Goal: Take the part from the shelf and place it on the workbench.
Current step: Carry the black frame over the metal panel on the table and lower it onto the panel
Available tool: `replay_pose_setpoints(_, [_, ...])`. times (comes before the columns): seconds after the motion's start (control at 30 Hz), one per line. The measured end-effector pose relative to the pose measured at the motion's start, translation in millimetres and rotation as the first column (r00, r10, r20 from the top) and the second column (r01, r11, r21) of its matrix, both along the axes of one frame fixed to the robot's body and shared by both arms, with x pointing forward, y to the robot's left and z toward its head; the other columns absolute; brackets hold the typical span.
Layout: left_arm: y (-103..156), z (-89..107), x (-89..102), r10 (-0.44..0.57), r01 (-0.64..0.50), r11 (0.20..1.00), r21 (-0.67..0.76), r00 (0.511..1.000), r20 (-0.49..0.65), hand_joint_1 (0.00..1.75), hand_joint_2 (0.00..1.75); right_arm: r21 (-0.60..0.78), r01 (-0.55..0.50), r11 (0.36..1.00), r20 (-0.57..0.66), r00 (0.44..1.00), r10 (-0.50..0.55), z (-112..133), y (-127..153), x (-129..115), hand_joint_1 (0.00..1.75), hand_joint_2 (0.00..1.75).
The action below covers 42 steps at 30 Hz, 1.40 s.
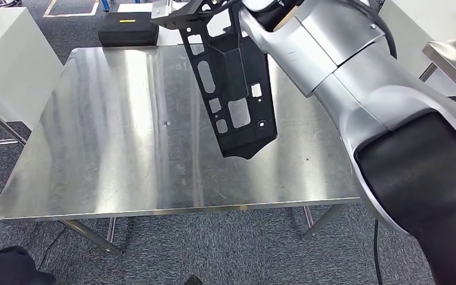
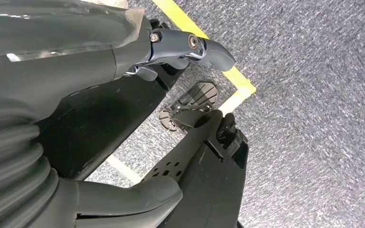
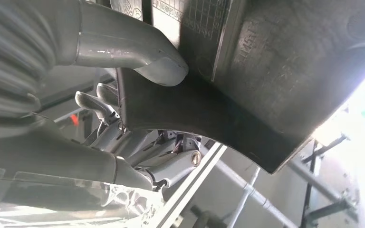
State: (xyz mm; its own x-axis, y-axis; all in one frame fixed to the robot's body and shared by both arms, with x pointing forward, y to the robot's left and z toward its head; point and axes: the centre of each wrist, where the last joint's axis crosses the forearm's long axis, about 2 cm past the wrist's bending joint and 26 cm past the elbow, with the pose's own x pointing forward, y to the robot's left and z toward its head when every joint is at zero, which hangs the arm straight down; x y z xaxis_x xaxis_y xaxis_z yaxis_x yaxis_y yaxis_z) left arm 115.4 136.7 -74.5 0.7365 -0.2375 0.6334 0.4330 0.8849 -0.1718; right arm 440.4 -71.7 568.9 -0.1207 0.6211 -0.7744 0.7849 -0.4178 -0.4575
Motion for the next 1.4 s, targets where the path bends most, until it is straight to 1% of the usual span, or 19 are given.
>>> replay_pose_setpoints(0.33, [-1, 0.5, 0.3, -0.026, 0.026, 1.000, 0.001, 1.000, 0.004, 0.00, 1.75, -0.022, 0.016, 1.000, -0.073, 0.997, -0.018, -36, -4, 12, 1.75, 1.75])
replay_pose_setpoints(0.6, [-2, 0.8, 0.3, -0.041, 0.041, 0.999, 0.001, 0.999, 0.008, 0.00, 1.75, -0.019, 0.011, 1.000, -0.081, 0.997, -0.013, -44, -3, 12, 1.75, 1.75])
replay_pose_setpoints(0.73, [-3, 1.0, 0.4, -0.036, 0.036, 0.999, -0.002, 0.999, 0.003, 0.00, 1.75, -0.024, 0.003, 1.000, -0.073, 0.997, -0.005, -44, 0, 10, 0.00, 0.00])
replay_pose_setpoints(0.87, [-3, 1.0, 0.4, -0.017, 0.017, 1.000, -0.008, 1.000, -0.005, 0.00, 0.00, -0.031, -0.028, 0.999, -0.073, 0.997, 0.026, -44, 7, 7, 0.00, 0.00])
replay_pose_setpoints(1.03, [-3, 1.0, 0.3, -0.006, 0.005, 1.000, -0.016, 1.000, -0.008, 0.00, 0.00, -0.032, -0.065, 0.997, -0.061, 0.996, 0.063, -43, 15, 3, 0.00, 0.00])
replay_pose_setpoints(1.4, [-4, 1.3, -0.2, -0.018, 0.017, 0.999, -0.030, 1.000, -0.012, 0.00, 0.00, -0.063, -0.042, 0.997, -0.041, 0.998, 0.039, -30, 13, 4, 0.00, 0.00])
